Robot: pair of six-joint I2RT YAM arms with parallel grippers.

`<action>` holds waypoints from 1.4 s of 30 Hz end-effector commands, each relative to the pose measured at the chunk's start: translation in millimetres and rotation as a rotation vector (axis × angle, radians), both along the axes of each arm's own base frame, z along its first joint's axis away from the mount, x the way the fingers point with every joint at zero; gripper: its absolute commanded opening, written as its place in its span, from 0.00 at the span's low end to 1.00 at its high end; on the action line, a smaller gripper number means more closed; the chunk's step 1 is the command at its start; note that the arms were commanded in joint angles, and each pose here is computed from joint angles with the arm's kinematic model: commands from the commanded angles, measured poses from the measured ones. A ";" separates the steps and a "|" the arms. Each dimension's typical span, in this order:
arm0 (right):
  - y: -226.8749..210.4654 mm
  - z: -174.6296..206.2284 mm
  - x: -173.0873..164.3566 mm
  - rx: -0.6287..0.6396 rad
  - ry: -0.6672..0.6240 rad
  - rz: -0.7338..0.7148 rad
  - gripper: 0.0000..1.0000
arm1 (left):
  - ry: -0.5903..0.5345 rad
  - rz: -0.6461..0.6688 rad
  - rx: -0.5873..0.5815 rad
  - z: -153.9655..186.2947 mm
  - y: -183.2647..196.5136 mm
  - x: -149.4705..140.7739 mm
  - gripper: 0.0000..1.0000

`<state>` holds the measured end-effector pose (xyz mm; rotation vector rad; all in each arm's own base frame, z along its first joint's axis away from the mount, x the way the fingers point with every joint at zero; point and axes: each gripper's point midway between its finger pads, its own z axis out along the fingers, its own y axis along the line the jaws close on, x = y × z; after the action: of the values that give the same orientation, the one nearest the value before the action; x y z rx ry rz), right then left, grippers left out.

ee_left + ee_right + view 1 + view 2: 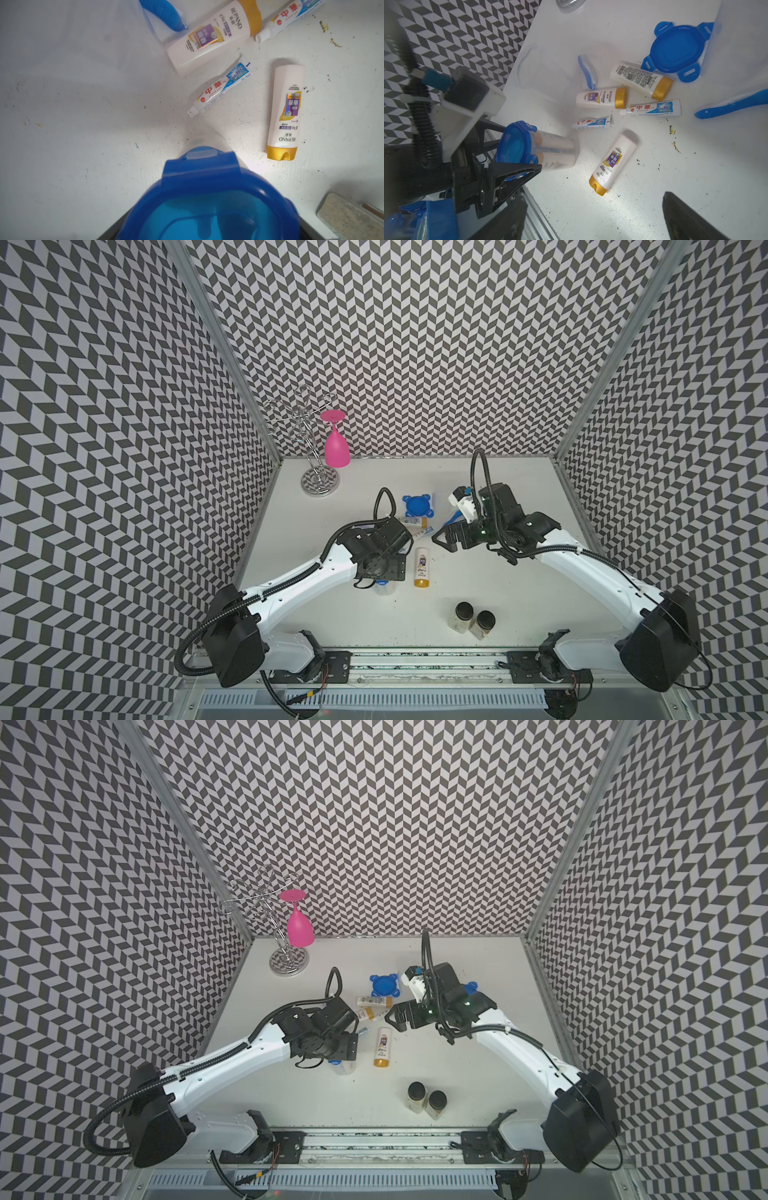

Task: Pack away toiletry kits
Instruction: Pick up the container from the center of the board, then place the container at the center of the board.

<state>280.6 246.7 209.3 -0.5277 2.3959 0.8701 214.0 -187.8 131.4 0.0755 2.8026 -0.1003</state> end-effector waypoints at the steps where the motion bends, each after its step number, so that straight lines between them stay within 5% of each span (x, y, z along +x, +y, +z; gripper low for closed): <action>1: -17.8 23.0 11.4 0.006 -0.086 -0.090 1.00 | -0.039 0.008 0.008 12.3 3.8 4.3 0.72; 9: -56.9 52.8 29.0 0.021 -0.181 -0.243 1.00 | -0.088 -0.056 -0.034 47.3 -12.9 -0.3 0.56; 14: -103.3 62.3 47.3 -0.029 -0.200 -0.408 1.00 | -0.169 -0.153 -0.104 94.4 -61.6 15.6 0.53; 20: -202.0 68.8 72.4 0.009 -0.187 -0.730 1.00 | -0.234 -0.285 -0.168 112.2 -129.2 50.4 0.51; 32: -236.3 57.1 58.5 -0.086 -0.133 -0.848 1.00 | -0.283 -0.452 -0.153 87.7 -226.3 108.8 0.50; 42: -252.5 59.7 48.9 -0.155 -0.153 -0.906 1.00 | -0.274 -0.539 -0.103 57.2 -261.6 132.6 0.49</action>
<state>330.3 4.5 255.5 0.4068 2.2549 0.2812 344.2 -441.3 170.8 0.7226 2.4867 -0.3099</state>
